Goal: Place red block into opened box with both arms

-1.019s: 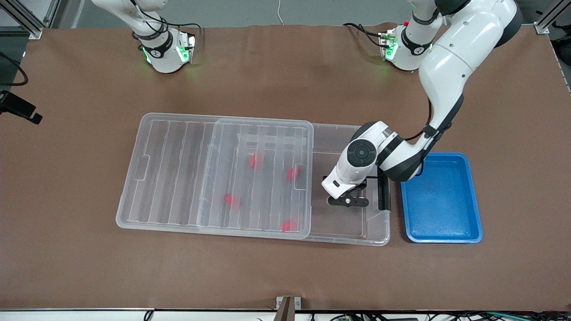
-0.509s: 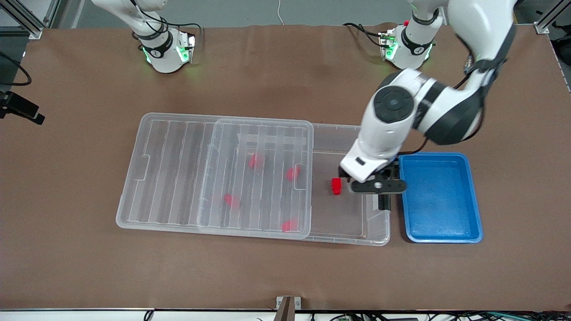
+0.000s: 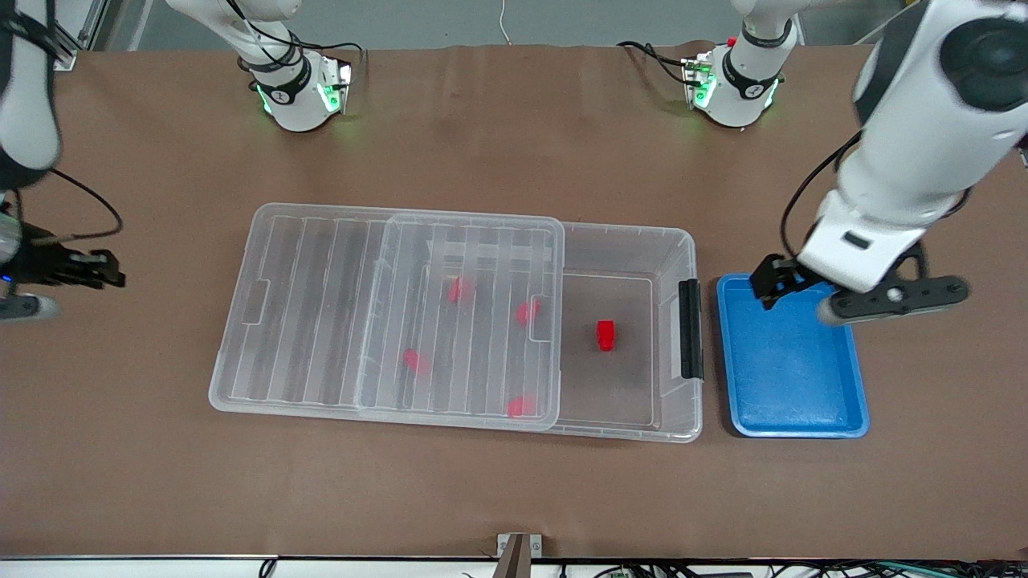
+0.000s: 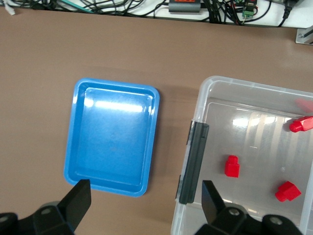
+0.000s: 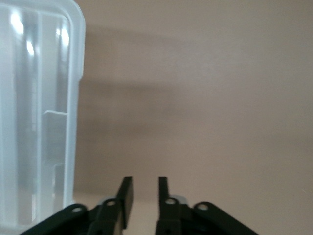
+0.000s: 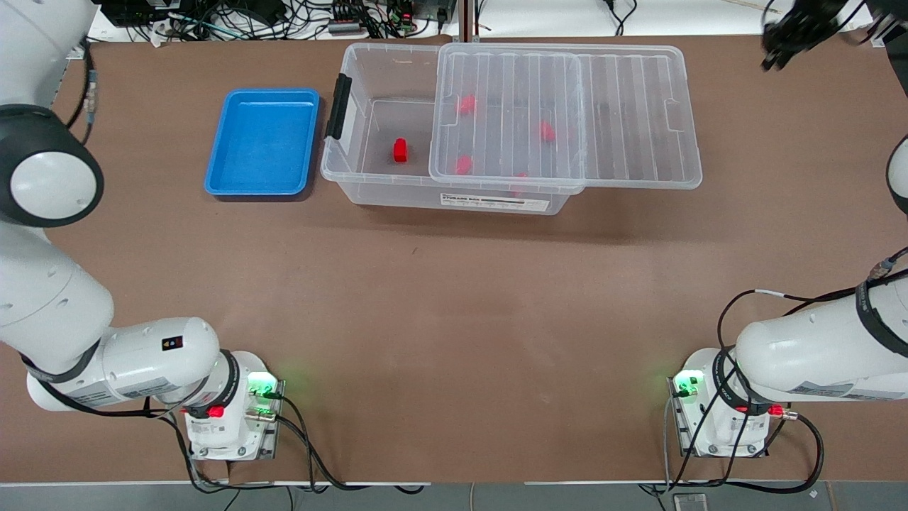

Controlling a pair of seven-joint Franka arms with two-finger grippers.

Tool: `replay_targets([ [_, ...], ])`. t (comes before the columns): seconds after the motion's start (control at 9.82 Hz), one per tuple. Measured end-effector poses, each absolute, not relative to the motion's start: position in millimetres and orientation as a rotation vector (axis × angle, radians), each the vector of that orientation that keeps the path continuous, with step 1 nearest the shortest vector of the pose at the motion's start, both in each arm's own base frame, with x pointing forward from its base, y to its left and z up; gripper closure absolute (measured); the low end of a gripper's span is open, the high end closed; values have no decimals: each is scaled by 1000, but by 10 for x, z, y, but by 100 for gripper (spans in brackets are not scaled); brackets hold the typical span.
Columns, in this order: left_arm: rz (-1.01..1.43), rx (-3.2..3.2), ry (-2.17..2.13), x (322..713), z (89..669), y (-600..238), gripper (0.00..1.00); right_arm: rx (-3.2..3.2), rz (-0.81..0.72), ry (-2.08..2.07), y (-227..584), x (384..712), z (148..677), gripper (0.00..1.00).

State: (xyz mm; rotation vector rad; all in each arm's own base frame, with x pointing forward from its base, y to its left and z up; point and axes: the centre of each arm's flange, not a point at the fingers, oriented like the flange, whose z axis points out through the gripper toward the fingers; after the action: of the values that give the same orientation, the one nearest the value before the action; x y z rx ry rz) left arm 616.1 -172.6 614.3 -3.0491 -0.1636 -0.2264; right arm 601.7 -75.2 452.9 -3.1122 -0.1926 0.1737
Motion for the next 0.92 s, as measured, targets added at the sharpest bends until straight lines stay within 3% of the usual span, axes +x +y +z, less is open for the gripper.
replay_targets([
  [0.1,-227,-3046,-162,6117,6270,-1564,0,-3097,195,-234,-554,6000,4193,97],
  [0.2,-230,-3053,-133,6082,6375,-1427,0,-3083,209,-266,-381,5957,3945,99],
  [0.61,-251,-3113,-70,5813,6881,-776,0,-3023,232,-297,-9,5835,3590,99],
  [0.92,-162,-3106,28,5642,6728,-651,0,-3010,230,-341,212,5833,3522,99],
])
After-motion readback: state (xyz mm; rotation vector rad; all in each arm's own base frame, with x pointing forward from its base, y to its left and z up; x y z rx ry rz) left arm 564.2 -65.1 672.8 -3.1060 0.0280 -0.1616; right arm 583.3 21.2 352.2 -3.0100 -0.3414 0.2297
